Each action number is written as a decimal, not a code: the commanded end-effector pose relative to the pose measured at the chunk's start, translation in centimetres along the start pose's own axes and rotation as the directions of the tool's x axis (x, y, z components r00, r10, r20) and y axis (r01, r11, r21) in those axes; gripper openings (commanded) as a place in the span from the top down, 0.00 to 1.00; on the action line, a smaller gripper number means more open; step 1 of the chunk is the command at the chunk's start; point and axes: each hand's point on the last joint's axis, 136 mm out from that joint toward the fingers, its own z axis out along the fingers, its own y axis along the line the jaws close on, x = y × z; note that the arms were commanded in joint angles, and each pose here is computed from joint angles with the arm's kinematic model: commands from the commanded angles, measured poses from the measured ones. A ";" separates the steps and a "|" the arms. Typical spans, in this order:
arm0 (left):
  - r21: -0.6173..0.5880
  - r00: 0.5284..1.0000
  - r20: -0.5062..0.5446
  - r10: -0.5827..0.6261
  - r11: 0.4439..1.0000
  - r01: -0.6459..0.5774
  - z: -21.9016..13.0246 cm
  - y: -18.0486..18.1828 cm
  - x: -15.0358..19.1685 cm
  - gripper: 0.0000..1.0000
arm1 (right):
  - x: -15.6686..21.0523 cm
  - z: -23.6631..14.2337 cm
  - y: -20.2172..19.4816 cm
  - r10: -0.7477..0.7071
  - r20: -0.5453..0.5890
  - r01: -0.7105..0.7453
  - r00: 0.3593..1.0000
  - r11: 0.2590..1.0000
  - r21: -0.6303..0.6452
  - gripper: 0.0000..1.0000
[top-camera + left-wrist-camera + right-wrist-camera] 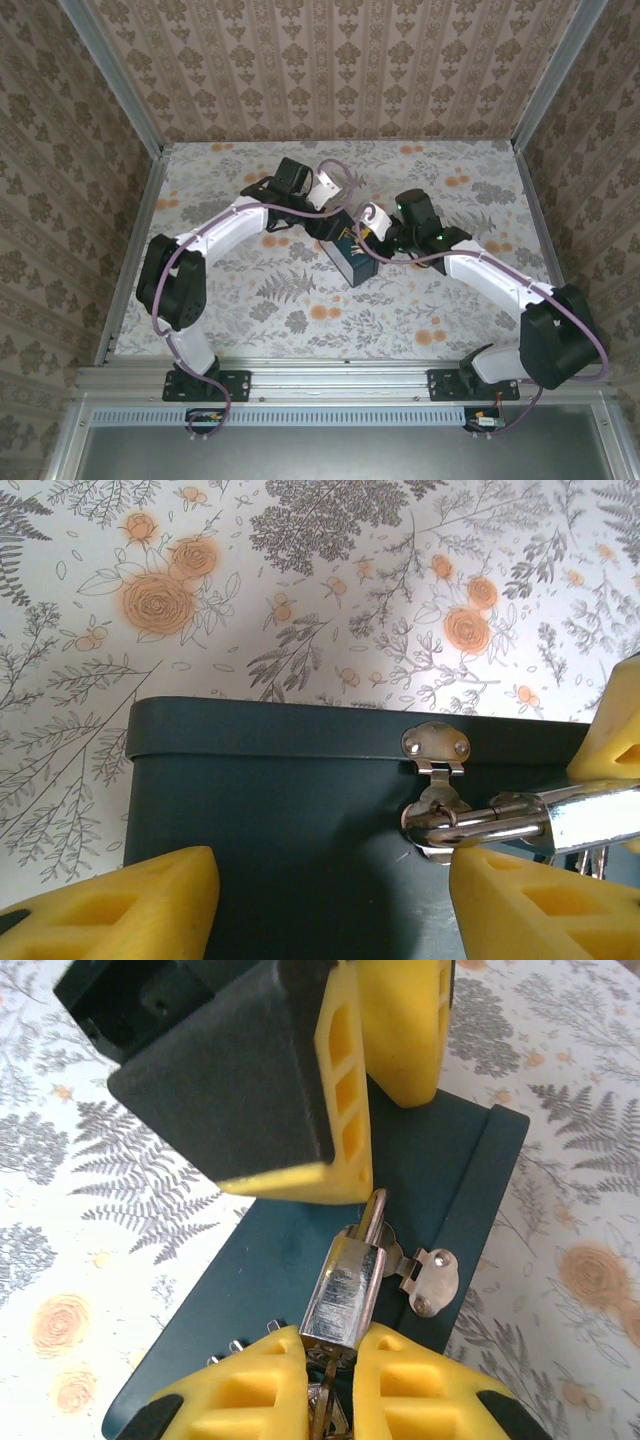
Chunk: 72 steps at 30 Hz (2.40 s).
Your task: Unlock the padlock with the key
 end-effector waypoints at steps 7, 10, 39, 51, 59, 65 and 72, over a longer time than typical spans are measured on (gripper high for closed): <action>0.052 0.996 0.085 -0.035 0.998 0.030 -2.8 -0.6 -0.3 0.41 | -1.4 -1.5 1.5 0.019 0.060 -0.013 0.998 0.996 -0.085 0.84; 0.024 0.981 0.127 0.145 0.989 -0.149 -3.8 -1.2 -0.1 0.40 | -1.5 -1.9 0.9 0.071 0.066 -0.063 0.995 0.991 -0.121 0.84; -0.180 0.953 0.233 -0.193 0.955 0.237 -5.3 10.1 -2.1 0.51 | -2.2 -1.5 0.8 -0.056 0.066 0.061 0.996 0.995 -0.075 0.86; -0.164 0.978 0.112 -0.177 0.967 0.194 -1.3 7.4 0.3 0.47 | -2.9 -2.5 3.0 -0.152 0.079 0.167 0.985 0.953 -0.254 0.86; -0.201 0.967 0.120 -0.224 0.948 0.245 -1.2 7.5 1.5 0.47 | -2.2 -0.4 1.1 -0.122 0.045 0.129 0.991 0.972 -0.196 0.73; -0.203 0.965 0.151 -0.216 0.948 0.244 -3.0 7.0 0.7 0.46 | -1.9 -0.5 1.4 -0.116 0.058 0.126 0.992 0.970 -0.207 0.61; -0.198 0.950 0.157 -0.269 0.934 0.297 -4.6 6.9 0.7 0.46 | -1.1 0.3 1.5 -0.109 0.027 0.113 0.994 0.965 -0.236 0.66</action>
